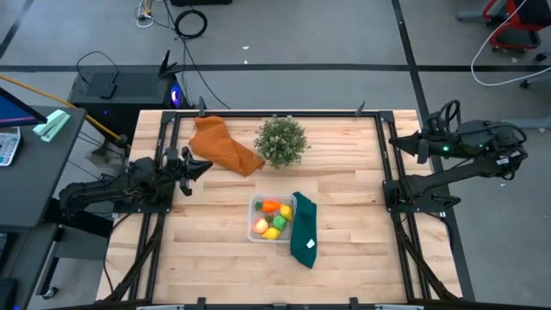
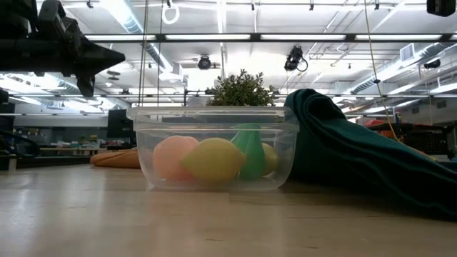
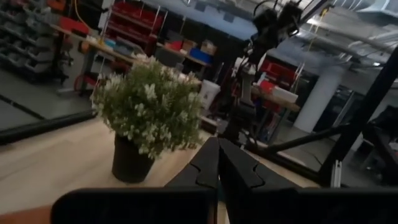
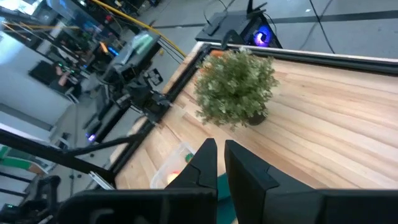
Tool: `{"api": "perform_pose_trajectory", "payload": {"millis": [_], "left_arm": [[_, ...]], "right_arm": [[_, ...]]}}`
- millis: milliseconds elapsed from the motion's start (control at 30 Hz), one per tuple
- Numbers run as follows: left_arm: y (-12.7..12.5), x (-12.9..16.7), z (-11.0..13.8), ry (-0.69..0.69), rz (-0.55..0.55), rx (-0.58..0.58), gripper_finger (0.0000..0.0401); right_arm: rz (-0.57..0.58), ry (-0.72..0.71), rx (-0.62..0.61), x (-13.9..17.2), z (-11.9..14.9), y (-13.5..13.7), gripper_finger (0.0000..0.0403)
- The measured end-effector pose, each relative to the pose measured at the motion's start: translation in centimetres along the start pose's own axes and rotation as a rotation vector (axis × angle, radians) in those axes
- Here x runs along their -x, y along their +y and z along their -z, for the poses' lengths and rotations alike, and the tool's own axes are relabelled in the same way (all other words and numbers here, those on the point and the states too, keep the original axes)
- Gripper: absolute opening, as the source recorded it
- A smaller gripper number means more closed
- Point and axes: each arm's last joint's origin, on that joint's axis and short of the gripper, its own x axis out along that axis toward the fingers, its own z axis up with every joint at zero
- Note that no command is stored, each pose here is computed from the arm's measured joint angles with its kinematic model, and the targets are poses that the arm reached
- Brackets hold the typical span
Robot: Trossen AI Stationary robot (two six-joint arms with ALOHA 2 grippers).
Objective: Pick and placing Produce into tupperware
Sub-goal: Return to Home Position
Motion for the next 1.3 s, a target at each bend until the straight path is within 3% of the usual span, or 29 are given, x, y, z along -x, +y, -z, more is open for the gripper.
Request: {"api": "perform_pose_trajectory", "payload": {"millis": [133, 267, 533, 733, 867, 1300], "left_arm": [[0.1, 0.0, 0.2, 0.016, -0.007, 0.017, 0.0007], [0.0, 0.0, 0.2, 0.028, 0.011, 0.059, 0.0008], [0.0, 0.0, 0.2, 0.033, 0.022, 0.114, 0.0014], [0.0, 0.0, 0.2, 0.036, 0.02, 0.168, 0.0005], [0.0, 0.0, 0.2, 0.036, 0.02, 0.192, 0.0019], [0.0, 0.0, 0.2, 0.036, 0.02, 0.189, 0.0045]], "right_arm": [[0.031, 0.023, 0.02, -1.4, 1.1, -0.4, 0.0], [-0.014, 0.006, 0.027, -2.0, 1.9, -1.0, 0.0], [-0.138, -0.082, -0.038, 0.9, 2.6, -4.1, 0.0], [-0.182, -0.132, -0.004, 1.9, 3.3, -5.9, 0.0], [-0.202, -0.157, 0.005, 2.2, 4.2, -7.0, 0.0], [-0.295, -0.219, 0.188, -0.1, 5.1, -5.4, 0.0]]}}
